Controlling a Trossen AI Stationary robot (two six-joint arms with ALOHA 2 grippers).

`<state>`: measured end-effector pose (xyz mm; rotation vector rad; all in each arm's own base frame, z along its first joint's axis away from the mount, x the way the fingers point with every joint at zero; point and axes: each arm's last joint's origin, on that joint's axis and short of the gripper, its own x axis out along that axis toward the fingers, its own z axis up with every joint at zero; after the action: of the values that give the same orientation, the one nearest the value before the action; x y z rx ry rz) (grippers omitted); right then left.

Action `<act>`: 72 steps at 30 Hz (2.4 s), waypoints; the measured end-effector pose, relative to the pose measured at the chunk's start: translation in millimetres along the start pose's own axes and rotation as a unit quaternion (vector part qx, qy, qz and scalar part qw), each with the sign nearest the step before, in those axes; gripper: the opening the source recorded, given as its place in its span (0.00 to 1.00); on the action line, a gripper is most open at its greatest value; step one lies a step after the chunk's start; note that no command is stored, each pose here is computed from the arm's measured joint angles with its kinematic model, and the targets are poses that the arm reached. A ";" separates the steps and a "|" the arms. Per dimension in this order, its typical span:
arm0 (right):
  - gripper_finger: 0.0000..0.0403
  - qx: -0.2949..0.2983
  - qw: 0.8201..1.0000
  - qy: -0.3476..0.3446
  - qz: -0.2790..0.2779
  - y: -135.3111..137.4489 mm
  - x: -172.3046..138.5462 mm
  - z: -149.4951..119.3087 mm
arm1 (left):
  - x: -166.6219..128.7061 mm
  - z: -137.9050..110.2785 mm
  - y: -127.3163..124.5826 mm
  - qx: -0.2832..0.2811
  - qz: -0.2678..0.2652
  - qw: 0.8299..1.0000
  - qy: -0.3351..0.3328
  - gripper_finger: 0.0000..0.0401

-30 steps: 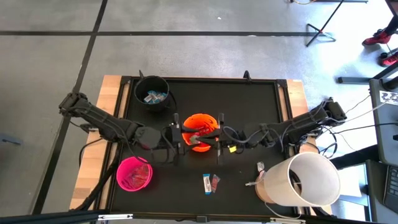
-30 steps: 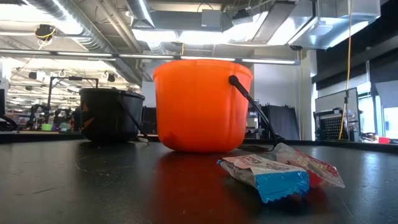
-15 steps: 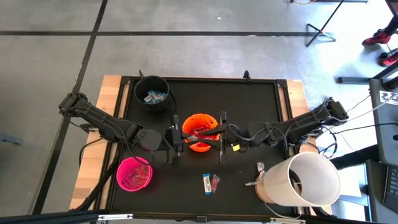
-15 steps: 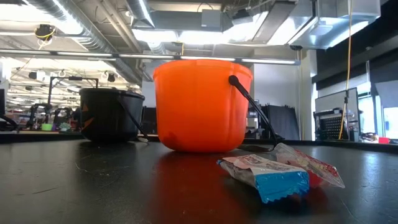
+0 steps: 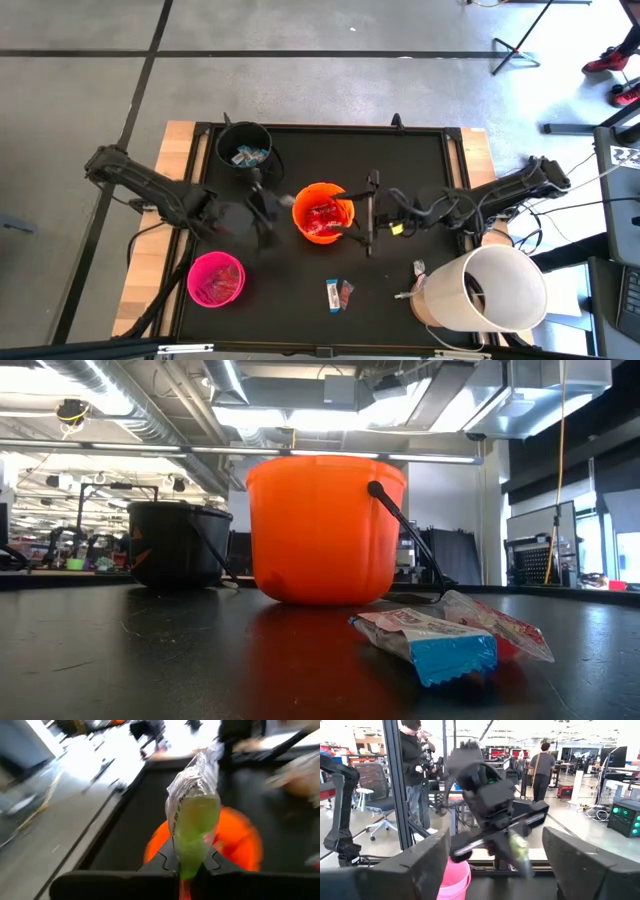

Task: Sort candy
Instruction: Put the transparent candy into the pink bucket

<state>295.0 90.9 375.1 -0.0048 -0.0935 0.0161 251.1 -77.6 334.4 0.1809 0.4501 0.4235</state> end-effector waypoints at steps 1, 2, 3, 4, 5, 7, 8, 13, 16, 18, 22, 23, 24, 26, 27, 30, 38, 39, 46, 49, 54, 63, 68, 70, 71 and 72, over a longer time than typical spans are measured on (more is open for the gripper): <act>0.79 0.000 1.000 -0.001 -0.002 -0.8 -1.9 2.0 | -3.8 -3.4 8.4 -0.001 0.016 1.000 0.016 0.01; 0.79 0.001 1.000 -0.002 -0.002 -1.6 -4.3 4.3 | -6.7 -7.3 16.6 -0.006 0.032 0.999 0.034 0.01; 0.79 0.001 1.000 -0.001 -0.002 -2.3 -6.1 5.9 | -9.6 -10.6 25.4 -0.015 0.044 0.998 0.050 0.01; 0.79 0.002 1.000 -0.001 -0.002 -2.5 -6.9 6.4 | -12.4 -14.3 34.4 -0.021 0.056 0.996 0.067 0.01; 0.79 0.002 1.000 0.000 -0.002 -2.8 -7.7 7.2 | -14.7 -18.1 43.0 -0.026 0.065 0.994 0.085 0.02; 0.79 0.001 1.000 0.003 -0.002 -2.8 -7.8 6.7 | -19.3 -25.1 60.3 -0.040 0.080 0.989 0.121 0.02; 0.79 0.001 1.000 0.004 -0.002 -2.8 -7.7 6.1 | -21.9 -28.2 68.7 -0.050 0.084 0.986 0.137 0.02; 0.79 -0.004 1.000 0.022 -0.003 -2.8 -7.7 2.6 | -35.1 -38.6 97.3 -0.114 0.052 0.972 0.198 0.02; 0.79 -0.007 0.999 0.034 -0.014 -3.3 -7.8 0.2 | -41.7 -42.1 101.1 -0.140 -0.023 0.962 0.232 0.02; 0.79 -0.010 0.999 0.041 -0.014 -3.3 -7.9 -1.2 | -46.3 -42.7 96.3 -0.148 -0.129 0.946 0.259 0.02; 0.79 -0.014 0.998 0.053 -0.014 -3.5 -8.1 -3.7 | -59.3 -41.9 77.5 -0.164 -0.325 0.879 0.307 0.02; 0.79 -0.014 0.998 0.053 -0.014 -3.6 -8.1 -3.7 | -63.0 -42.0 72.6 -0.168 -0.339 0.871 0.315 0.01; 0.79 -0.014 0.998 0.053 -0.014 -3.5 -8.1 -3.7 | -66.8 -42.3 67.9 -0.169 -0.346 0.865 0.323 0.01; 0.79 -0.014 0.998 0.053 -0.013 -3.4 -8.1 -3.8 | -74.6 -44.2 59.2 -0.171 -0.354 0.853 0.343 0.01; 0.79 -0.014 0.998 0.054 -0.013 -3.4 -8.1 -3.9 | -77.8 -45.6 55.4 -0.171 -0.355 0.848 0.355 0.01; 0.79 -0.006 0.998 0.061 -0.009 -3.2 -8.3 -5.3 | -87.1 -49.4 44.2 -0.178 -0.348 0.835 0.387 0.01; 0.79 -0.003 0.998 0.064 -0.005 -3.0 -8.2 -6.0 | -102.0 -57.0 21.7 -0.166 -0.324 0.830 0.422 0.01; 0.79 -0.003 0.998 0.064 -0.005 -3.0 -8.2 -6.0 | -102.7 -57.6 19.5 -0.162 -0.322 0.832 0.422 0.01; 0.79 -0.002 0.998 0.063 -0.005 -3.0 -8.2 -5.9 | -103.0 -61.4 3.0 -0.127 -0.302 0.851 0.410 0.01; 0.79 -0.002 0.998 0.064 -0.005 -3.0 -8.2 -6.0 | -100.8 -64.0 -5.6 -0.132 -0.285 0.849 0.425 0.01; 0.79 -0.002 0.998 0.063 -0.005 -3.0 -8.2 -6.0 | -96.8 -69.0 -19.9 -0.145 -0.256 0.842 0.453 0.01; 0.79 -0.002 0.998 0.063 -0.005 -3.0 -8.2 -5.9 | -97.9 -73.4 -29.6 -0.125 -0.255 0.839 0.465 0.01; 0.79 -0.002 0.998 0.063 -0.005 -3.0 -8.1 -6.0 | -99.6 -73.8 -30.4 -0.122 -0.257 0.838 0.465 0.01; 0.79 -0.002 0.998 0.063 -0.005 -3.0 -8.1 -6.0 | -100.1 -74.0 -30.7 -0.128 -0.255 0.837 0.467 0.01; 0.79 -0.002 0.998 0.063 -0.005 -3.0 -8.1 -6.0 | -100.1 -74.0 -30.7 -0.130 -0.253 0.837 0.467 0.01; 0.79 -0.002 0.998 0.064 -0.005 -3.0 -8.1 -6.0 | -100.1 -73.9 -30.7 -0.132 -0.253 0.837 0.467 0.01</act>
<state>287.5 87.8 368.3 -0.0092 0.0337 0.0057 146.6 -142.9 299.2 -0.4439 1.3596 0.0112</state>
